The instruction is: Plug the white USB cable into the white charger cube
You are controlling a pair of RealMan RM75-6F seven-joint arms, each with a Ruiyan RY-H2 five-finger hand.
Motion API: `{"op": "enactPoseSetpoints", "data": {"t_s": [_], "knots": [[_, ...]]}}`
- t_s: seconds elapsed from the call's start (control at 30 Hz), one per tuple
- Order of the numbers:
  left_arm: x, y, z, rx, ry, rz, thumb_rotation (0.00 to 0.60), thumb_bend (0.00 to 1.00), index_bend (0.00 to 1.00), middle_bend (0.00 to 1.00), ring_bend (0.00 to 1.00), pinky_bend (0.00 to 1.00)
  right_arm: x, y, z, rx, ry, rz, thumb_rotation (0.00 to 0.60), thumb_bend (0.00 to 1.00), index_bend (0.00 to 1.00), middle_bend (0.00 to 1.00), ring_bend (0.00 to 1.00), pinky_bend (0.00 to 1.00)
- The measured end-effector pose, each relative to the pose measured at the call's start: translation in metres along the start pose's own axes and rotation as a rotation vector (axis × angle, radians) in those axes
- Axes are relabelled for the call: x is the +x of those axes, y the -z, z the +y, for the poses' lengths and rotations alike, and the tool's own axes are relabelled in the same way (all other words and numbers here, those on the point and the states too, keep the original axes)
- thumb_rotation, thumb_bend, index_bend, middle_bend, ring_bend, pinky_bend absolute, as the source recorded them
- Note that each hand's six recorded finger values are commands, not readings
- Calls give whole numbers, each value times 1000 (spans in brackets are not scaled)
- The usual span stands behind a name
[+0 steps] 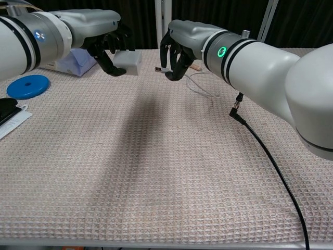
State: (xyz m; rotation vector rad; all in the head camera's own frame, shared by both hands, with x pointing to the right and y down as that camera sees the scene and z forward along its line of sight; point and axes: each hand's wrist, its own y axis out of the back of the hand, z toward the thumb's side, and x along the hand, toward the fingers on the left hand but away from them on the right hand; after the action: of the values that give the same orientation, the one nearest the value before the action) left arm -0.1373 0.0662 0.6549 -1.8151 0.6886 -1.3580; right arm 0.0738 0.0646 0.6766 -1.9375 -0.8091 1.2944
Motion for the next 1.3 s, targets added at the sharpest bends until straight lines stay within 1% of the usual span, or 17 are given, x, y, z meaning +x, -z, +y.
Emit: {"op": "enactPoseSetpoints", "data": {"t_s": [0.3, 0.43, 0.77, 1.07, 1.3], "knots": [[1, -7, 0, 24, 9, 7, 600, 410, 490, 490, 300, 190, -3, -6, 0, -8, 22, -11, 600, 327, 611, 537, 214, 0], [2, -10, 0, 0, 23, 13, 600, 410, 491, 490, 300, 196, -4, -9, -1, -7, 30, -10, 600, 327, 612, 538, 214, 0], [3, -11, 4, -34, 23, 20, 600, 410, 491, 490, 300, 196, -6, -14, -1, -20, 42, 0, 600, 327, 611, 538, 216, 0], [3, -10, 4, -34, 23, 24, 600, 409, 491, 490, 300, 197, -7, -16, 0, -38, 56, 6, 600, 327, 612, 538, 223, 0], [3, -12, 5, -53, 28, 22, 600, 409, 491, 489, 300, 199, -7, -16, 0, -46, 59, 7, 600, 327, 612, 538, 228, 0]]}}
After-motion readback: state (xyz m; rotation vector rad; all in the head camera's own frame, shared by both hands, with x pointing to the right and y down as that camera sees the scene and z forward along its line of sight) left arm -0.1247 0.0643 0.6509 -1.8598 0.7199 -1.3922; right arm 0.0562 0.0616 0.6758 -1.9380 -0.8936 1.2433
